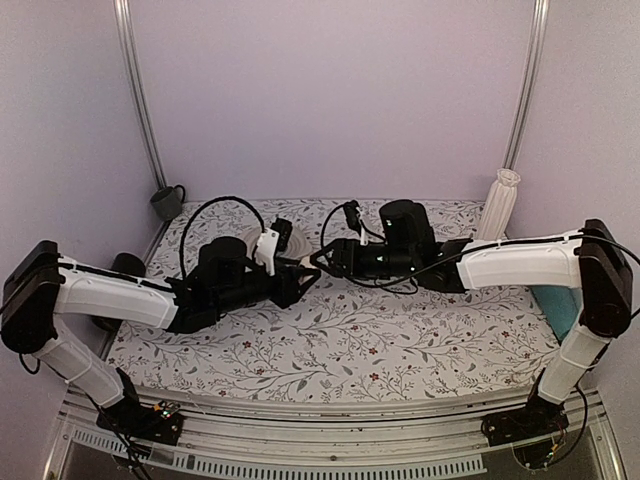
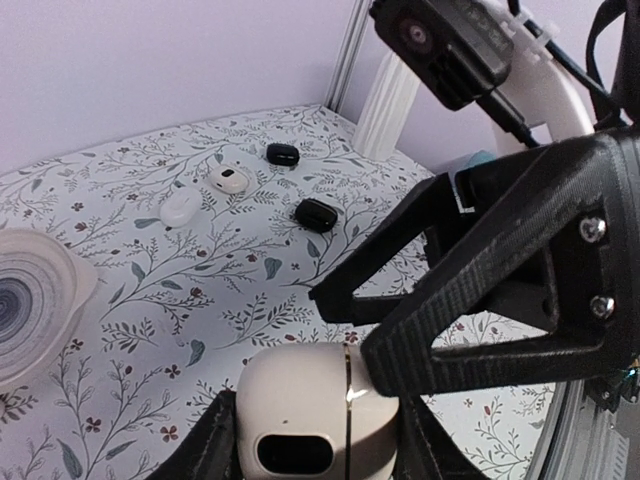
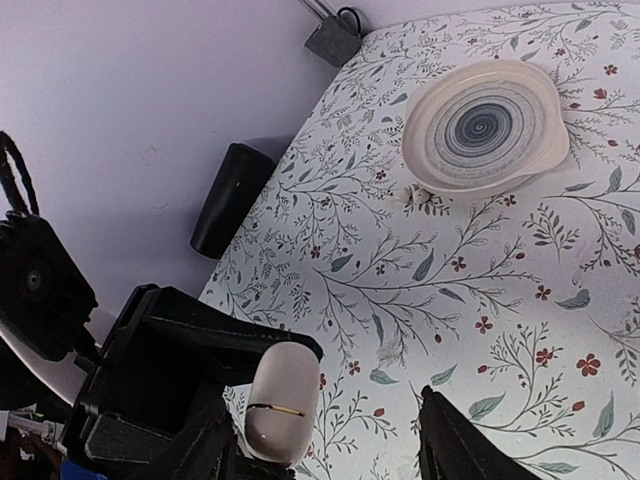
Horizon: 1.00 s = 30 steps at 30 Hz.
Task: Insert the wireless bluetooth earbuds into the charging case
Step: Pass from the left arm to the right
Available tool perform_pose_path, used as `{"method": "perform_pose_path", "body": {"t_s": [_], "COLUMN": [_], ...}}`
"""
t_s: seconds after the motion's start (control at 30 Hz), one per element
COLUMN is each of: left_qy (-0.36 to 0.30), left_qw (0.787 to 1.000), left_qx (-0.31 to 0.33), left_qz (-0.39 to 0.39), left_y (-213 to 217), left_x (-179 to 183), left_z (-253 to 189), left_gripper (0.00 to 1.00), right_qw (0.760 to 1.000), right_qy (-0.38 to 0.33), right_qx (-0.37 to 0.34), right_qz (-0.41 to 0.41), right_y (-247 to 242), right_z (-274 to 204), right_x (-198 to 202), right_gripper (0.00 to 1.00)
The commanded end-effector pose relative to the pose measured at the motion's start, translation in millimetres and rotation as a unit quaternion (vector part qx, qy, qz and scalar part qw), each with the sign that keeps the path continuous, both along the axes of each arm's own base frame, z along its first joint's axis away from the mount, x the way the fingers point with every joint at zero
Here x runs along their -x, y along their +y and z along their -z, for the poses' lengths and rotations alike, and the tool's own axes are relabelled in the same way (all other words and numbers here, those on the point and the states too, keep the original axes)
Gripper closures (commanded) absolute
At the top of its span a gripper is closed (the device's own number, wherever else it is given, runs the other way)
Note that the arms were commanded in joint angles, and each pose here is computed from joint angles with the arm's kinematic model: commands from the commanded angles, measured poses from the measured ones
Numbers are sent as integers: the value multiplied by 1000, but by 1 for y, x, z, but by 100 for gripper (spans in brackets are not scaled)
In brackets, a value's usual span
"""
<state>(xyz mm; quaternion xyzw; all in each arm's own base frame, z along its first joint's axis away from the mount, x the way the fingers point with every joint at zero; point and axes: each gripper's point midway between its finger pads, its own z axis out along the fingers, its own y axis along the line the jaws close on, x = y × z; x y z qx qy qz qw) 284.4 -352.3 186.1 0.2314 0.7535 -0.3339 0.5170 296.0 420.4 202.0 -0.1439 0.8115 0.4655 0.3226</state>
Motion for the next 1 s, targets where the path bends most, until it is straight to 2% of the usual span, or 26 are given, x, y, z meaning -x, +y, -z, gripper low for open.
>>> {"method": "perform_pose_path", "body": {"t_s": [0.0, 0.23, 0.5, 0.7, 0.83, 0.97], "left_qy": [-24, -26, -31, -42, -43, -41], "left_qw": [1000, 999, 999, 999, 999, 999], "left_qx": [12, 10, 0, -14, -19, -23], "left_qz": [14, 23, 28, 20, 18, 16], "left_y": [-9, -13, -15, -12, -10, -8], "left_x": [4, 5, 4, 2, 1, 1], "left_z": [-19, -20, -18, -19, -19, -18], "left_gripper": [71, 71, 71, 71, 63, 47], "right_qw": [1000, 999, 995, 994, 993, 995], "right_qy": [2, 7, 31, 48, 51, 44], "right_qx": [-13, -15, -26, -25, -23, -24], "right_qz": [-28, -46, -86, -98, -100, -92], "right_y": [17, 24, 37, 37, 37, 33], "right_z": [-3, -1, 0, 2, 3, -3], "right_x": [8, 12, 21, 27, 29, 24], "right_gripper": [40, 52, 61, 79, 93, 96]}}
